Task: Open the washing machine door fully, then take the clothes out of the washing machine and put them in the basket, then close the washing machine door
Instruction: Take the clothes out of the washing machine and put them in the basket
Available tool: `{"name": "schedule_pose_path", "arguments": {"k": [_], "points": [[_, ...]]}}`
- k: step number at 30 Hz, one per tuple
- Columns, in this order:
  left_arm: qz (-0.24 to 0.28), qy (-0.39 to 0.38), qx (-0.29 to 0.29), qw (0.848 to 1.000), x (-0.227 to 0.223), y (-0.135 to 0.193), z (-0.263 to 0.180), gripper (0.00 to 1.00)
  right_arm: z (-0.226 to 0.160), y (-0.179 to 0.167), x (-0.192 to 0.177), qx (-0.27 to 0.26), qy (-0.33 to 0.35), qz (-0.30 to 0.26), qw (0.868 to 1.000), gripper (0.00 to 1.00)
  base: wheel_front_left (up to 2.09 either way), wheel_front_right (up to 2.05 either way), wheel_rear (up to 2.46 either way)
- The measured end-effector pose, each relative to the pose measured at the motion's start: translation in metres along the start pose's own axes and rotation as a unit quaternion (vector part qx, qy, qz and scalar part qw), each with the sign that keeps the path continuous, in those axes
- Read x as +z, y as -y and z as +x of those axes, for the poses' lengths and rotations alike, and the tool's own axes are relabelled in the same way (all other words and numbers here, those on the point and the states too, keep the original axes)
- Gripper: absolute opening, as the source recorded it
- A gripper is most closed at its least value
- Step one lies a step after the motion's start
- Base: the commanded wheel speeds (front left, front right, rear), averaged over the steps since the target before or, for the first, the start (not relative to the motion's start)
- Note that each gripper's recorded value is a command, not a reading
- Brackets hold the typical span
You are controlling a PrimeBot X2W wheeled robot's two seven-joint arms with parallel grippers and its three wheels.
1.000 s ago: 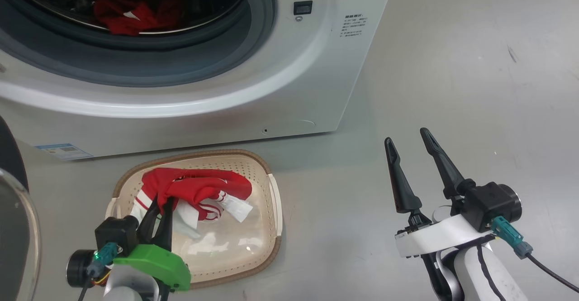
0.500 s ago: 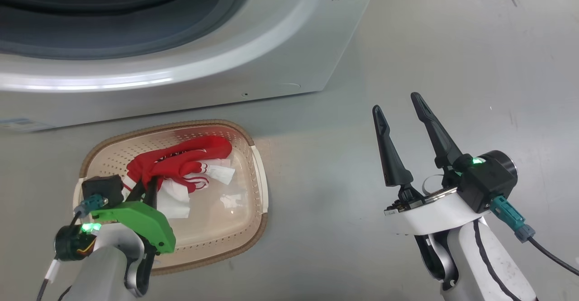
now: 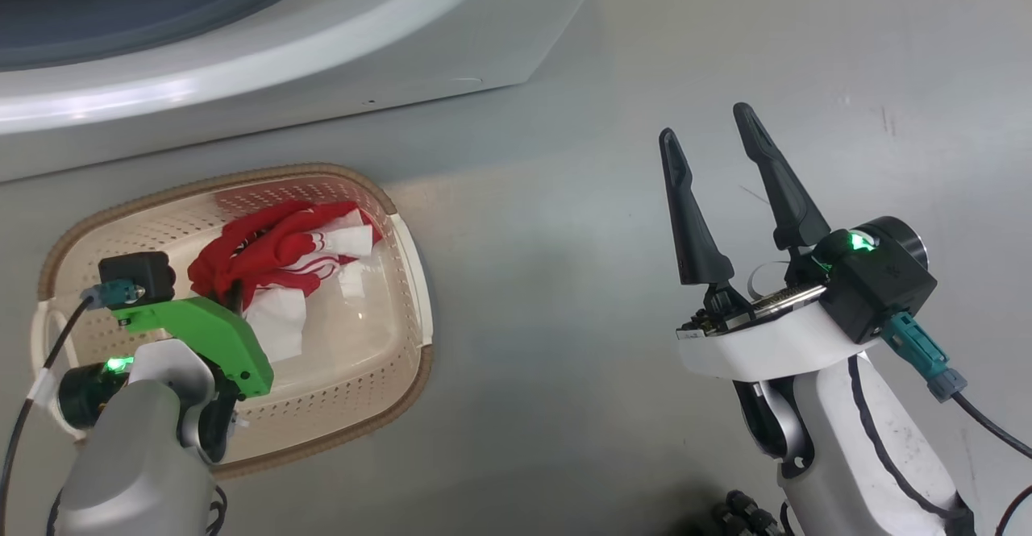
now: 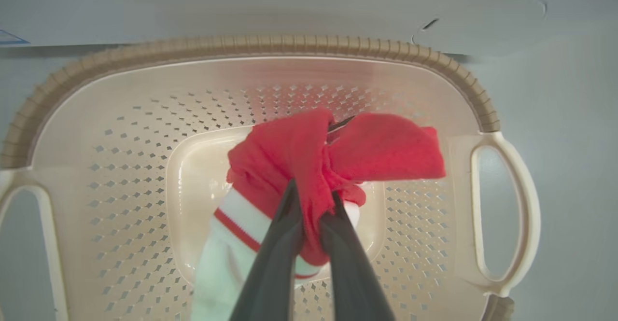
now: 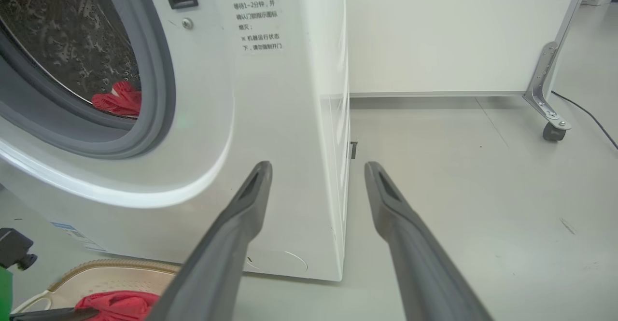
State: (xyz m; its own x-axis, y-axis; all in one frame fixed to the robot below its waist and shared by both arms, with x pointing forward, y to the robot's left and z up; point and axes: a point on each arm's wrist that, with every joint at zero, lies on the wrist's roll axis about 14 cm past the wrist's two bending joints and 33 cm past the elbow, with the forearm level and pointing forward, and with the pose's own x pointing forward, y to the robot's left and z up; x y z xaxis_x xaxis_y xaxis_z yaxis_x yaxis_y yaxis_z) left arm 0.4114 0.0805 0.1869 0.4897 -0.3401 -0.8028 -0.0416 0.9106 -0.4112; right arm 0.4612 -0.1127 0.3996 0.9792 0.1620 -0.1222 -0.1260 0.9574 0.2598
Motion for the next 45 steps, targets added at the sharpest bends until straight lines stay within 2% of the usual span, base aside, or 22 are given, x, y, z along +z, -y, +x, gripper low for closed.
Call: {"name": "schedule_pose_path", "arguments": {"k": [5, 11, 15, 17, 18, 30, 38, 45], "points": [[-0.018, -0.053, 0.003, 0.998, -0.026, -0.003, 0.014, 0.00, 0.003, 0.010, -0.010, -0.013, -0.011, -0.005, 1.000, 1.00, 0.00, 0.00, 0.00], [-0.033, -0.076, 0.003, 0.997, -0.037, -0.003, 0.020, 0.00, 0.005, 0.015, -0.013, -0.019, -0.014, -0.009, 1.000, 1.00, 0.00, 0.00, 0.00], [-0.036, -0.083, 0.006, 0.996, -0.038, -0.004, 0.021, 0.44, 0.006, 0.014, -0.013, -0.018, -0.015, -0.009, 1.000, 1.00, 0.00, 0.00, 0.00], [-0.038, -0.085, 0.010, 0.996, -0.039, -0.006, 0.021, 0.91, 0.006, 0.013, -0.013, -0.017, -0.014, -0.009, 1.000, 1.00, 0.00, 0.00, 0.00], [-0.040, -0.086, 0.011, 0.995, -0.039, -0.007, 0.021, 1.00, 0.007, 0.013, -0.012, -0.016, -0.013, -0.009, 1.000, 1.00, 0.00, 0.00, 0.00], [-0.055, -0.025, 0.023, 0.998, -0.016, -0.009, 0.008, 1.00, 0.009, 0.009, 0.000, -0.014, 0.001, -0.012, 1.000, 1.00, 0.00, 0.00, 0.00], [-0.018, 0.064, 0.015, 0.998, 0.021, -0.001, -0.010, 1.00, 0.009, 0.001, 0.014, -0.004, 0.018, -0.014, 1.000, 1.00, 0.00, 0.00, 0.00], [-0.006, 0.152, 0.016, 0.988, 0.055, 0.002, -0.037, 1.00, 0.003, -0.008, 0.017, 0.007, 0.018, -0.018, 1.000, 1.00, 0.00, 0.00, 0.00]]}}
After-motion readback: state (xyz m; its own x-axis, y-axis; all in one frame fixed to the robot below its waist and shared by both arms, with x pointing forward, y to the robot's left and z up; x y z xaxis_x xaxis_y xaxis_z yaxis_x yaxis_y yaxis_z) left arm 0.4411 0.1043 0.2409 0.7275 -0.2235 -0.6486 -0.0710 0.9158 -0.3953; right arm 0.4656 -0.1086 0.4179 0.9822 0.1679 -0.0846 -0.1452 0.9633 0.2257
